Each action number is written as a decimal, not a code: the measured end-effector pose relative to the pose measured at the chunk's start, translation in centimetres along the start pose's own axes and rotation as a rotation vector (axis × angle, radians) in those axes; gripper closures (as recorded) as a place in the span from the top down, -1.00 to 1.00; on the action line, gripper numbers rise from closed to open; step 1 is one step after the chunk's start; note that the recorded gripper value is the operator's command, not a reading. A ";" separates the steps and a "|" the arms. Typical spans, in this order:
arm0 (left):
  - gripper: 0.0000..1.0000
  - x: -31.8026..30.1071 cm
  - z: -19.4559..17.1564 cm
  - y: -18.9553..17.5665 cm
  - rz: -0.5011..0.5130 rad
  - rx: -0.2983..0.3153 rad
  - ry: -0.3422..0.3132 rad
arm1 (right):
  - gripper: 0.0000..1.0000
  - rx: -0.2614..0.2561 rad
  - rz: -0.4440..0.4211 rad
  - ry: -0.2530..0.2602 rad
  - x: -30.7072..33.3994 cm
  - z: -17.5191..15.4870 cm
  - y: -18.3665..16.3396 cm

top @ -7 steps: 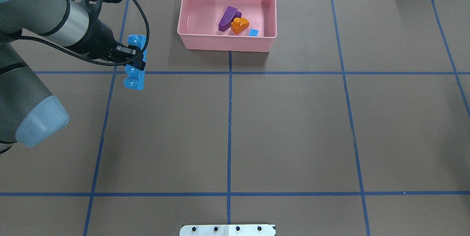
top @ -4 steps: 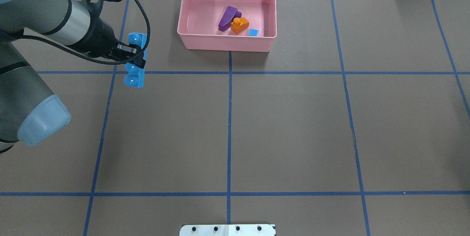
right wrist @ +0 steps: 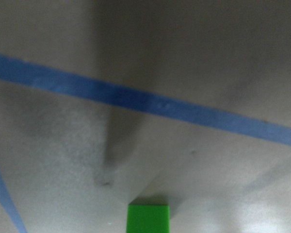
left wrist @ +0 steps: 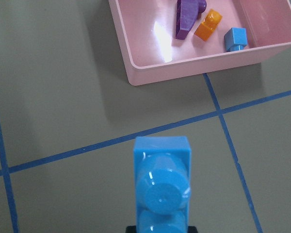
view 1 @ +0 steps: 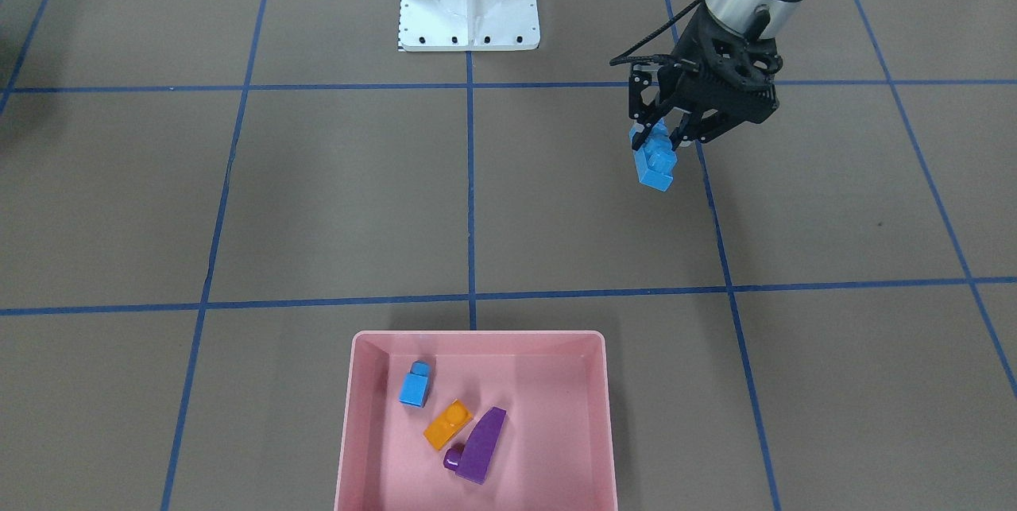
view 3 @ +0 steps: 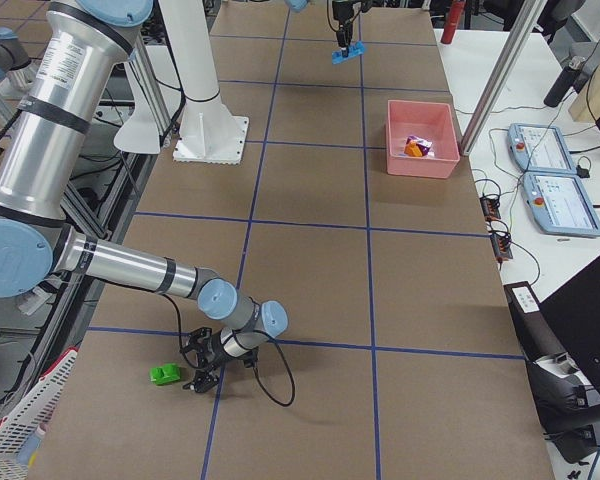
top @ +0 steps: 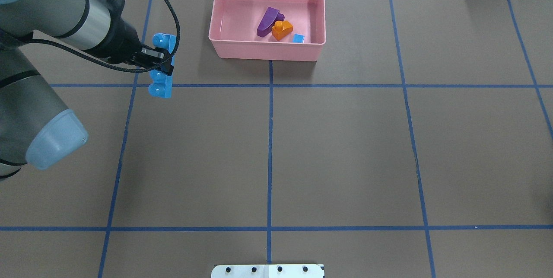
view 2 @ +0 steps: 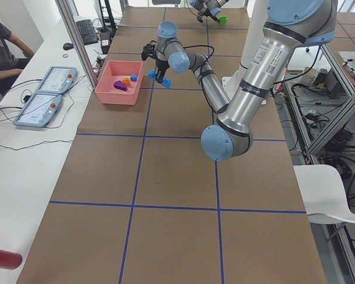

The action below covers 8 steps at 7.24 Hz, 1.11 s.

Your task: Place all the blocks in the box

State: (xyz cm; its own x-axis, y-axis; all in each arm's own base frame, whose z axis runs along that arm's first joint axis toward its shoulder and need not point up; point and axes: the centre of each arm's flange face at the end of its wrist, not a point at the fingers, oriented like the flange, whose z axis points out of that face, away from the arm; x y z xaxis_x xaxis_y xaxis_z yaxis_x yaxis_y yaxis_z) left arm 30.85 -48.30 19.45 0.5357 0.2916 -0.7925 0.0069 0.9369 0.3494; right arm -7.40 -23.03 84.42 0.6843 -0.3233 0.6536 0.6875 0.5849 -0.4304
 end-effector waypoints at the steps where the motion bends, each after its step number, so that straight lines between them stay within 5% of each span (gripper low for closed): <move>1: -1.00 0.0 0.0 0.0 0.000 0.000 -0.001 | 0.79 0.013 0.017 0.010 0.2 0.5 -0.3; 8: -1.00 -1.1 1.1 0.2 0.034 -0.020 -0.019 | 0.83 0.029 0.030 0.019 -1.6 0.5 3.8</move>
State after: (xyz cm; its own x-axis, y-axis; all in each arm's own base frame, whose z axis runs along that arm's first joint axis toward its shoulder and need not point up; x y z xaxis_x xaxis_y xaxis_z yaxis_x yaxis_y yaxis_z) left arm 31.19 -48.68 20.93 0.5513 0.3199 -0.7706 -0.0281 0.9302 0.3660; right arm -6.00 -19.90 82.10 0.7093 -0.3193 0.6284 0.6593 0.6159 -0.4313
